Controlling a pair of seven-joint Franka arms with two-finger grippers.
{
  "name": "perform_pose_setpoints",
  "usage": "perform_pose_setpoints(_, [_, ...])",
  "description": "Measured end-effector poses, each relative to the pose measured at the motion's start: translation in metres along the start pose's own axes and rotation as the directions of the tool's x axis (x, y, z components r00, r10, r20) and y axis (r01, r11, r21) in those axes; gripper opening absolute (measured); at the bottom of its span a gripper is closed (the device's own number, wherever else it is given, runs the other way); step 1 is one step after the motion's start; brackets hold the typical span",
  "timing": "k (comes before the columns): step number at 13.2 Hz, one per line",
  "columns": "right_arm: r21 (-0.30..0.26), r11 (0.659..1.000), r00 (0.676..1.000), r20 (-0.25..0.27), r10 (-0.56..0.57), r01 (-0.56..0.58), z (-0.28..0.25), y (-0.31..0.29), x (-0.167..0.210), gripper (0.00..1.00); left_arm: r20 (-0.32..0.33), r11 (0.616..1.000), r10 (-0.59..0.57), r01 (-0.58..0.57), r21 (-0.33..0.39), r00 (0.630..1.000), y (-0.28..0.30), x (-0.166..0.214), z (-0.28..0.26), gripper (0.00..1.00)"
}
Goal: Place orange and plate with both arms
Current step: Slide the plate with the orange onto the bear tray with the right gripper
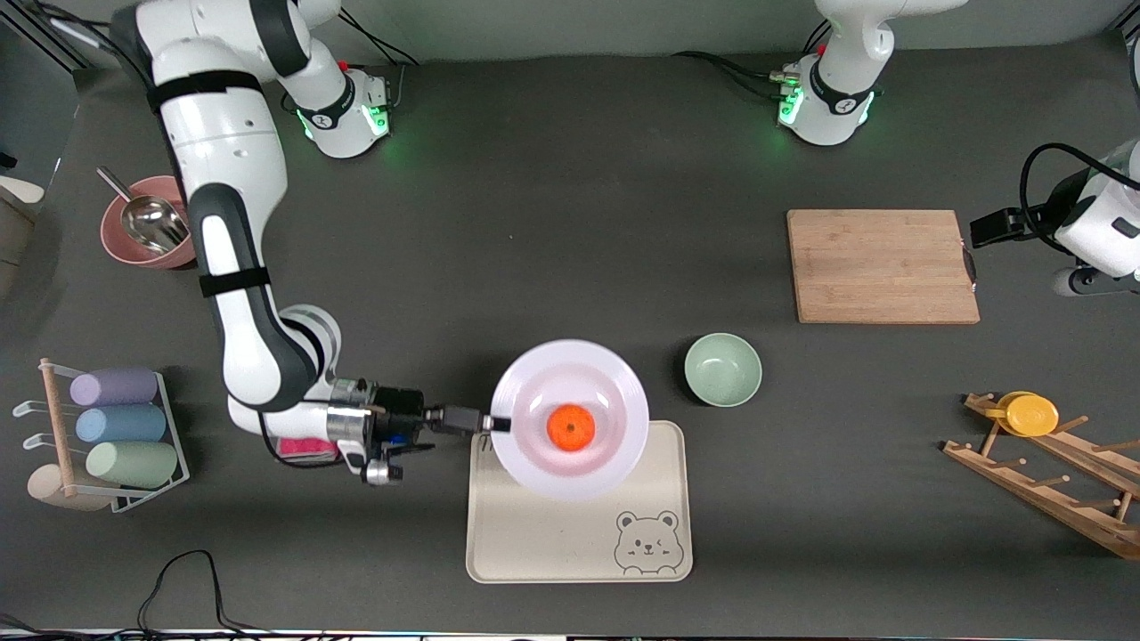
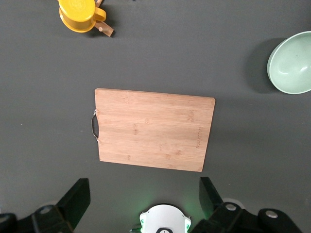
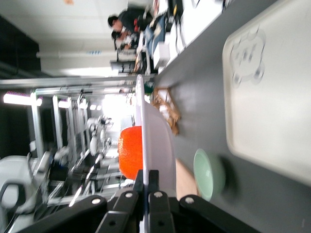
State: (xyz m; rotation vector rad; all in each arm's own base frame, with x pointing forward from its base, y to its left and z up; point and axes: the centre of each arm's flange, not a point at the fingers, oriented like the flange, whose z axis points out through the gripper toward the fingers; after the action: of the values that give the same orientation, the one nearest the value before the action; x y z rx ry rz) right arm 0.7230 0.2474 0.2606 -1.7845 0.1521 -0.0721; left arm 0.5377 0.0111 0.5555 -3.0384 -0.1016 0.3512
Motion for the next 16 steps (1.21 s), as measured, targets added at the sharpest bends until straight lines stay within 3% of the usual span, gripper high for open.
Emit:
perform_pose_setpoints(5, [-0.048, 0.997, 0.992, -0.108, -0.065, 0.060, 0.021, 0.014, 0.045, 0.04, 0.003, 1.000, 0.002, -0.002, -0.003, 1.000, 0.000, 0.001, 0.001, 1.00])
perform_pose_setpoints(16, [-0.123, 0.992, 0.996, -0.078, -0.047, 0.037, 0.037, 0.129, 0.032, 0.04, 0.006, 1.000, 0.010, -0.010, -0.006, 1.000, -0.001, 0.002, 0.003, 1.00])
